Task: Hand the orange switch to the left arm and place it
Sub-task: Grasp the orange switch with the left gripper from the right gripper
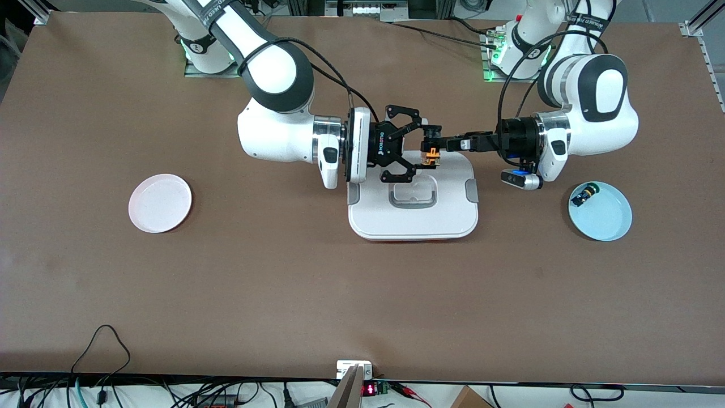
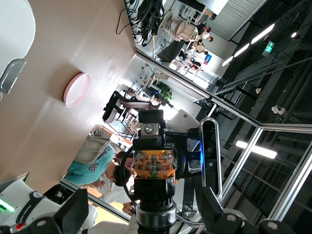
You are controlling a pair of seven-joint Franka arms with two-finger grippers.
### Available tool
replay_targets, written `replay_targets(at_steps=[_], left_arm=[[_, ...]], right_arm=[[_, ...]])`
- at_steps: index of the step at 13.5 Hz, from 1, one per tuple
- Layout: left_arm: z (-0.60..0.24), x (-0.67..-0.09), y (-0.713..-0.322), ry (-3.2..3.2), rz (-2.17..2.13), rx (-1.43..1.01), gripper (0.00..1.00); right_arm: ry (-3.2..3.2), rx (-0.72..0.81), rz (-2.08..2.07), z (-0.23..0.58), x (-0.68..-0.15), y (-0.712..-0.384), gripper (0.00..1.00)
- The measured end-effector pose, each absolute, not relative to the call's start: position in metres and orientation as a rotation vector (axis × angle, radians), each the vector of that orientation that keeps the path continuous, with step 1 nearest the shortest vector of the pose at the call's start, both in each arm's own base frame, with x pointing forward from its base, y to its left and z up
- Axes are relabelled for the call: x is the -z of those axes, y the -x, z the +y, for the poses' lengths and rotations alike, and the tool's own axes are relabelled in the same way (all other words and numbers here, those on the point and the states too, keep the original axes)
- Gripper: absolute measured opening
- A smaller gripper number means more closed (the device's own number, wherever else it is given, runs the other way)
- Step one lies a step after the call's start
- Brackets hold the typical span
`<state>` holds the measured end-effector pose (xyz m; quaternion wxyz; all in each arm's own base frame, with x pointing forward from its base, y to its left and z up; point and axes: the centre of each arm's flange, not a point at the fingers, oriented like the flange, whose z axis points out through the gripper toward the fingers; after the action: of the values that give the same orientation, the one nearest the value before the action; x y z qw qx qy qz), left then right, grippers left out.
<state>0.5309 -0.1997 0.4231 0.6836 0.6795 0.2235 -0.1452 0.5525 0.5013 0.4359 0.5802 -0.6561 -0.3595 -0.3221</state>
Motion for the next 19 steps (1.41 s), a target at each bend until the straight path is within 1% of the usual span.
replay_targets(at_steps=[2, 4, 5, 7, 8, 9, 14, 16, 17, 19], left_arm=[[-0.205, -0.422, -0.531, -1.497, 0.507, 0.325, 1.00], [-0.206, -0.416, -0.531, -1.492, 0.495, 0.303, 0.97], [-0.206, -0.413, -0.532, -1.493, 0.491, 0.298, 0.90], [-0.205, -0.409, -0.533, -1.489, 0.488, 0.290, 0.64], [-0.204, -0.410, -0.534, -1.481, 0.492, 0.285, 0.55], [-0.204, -0.410, -0.534, -1.477, 0.495, 0.284, 0.48], [-0.206, -0.408, -0.535, -1.457, 0.506, 0.287, 0.48], [-0.206, -0.407, -0.536, -1.454, 0.508, 0.287, 0.46], [-0.206, -0.407, -0.536, -1.455, 0.503, 0.280, 0.42], [-0.206, -0.407, -0.536, -1.455, 0.501, 0.277, 0.42]], right_arm=[[1.535, 0.751, -0.839, 0.501, -0.434, -0.553, 0.73], [1.535, 0.750, -0.839, 0.501, -0.434, -0.553, 0.73], [1.535, 0.750, -0.839, 0.501, -0.434, -0.553, 0.73], [1.537, 0.750, -0.839, 0.501, -0.433, -0.553, 0.73], [1.539, 0.747, -0.838, 0.501, -0.431, -0.553, 0.73], [1.539, 0.746, -0.837, 0.502, -0.430, -0.553, 0.73], [1.537, 0.749, -0.837, 0.502, -0.431, -0.554, 0.73], [1.539, 0.748, -0.836, 0.501, -0.430, -0.554, 0.73], [1.541, 0.745, -0.832, 0.501, -0.430, -0.554, 0.73], [1.541, 0.745, -0.832, 0.501, -0.430, -0.554, 0.73]])
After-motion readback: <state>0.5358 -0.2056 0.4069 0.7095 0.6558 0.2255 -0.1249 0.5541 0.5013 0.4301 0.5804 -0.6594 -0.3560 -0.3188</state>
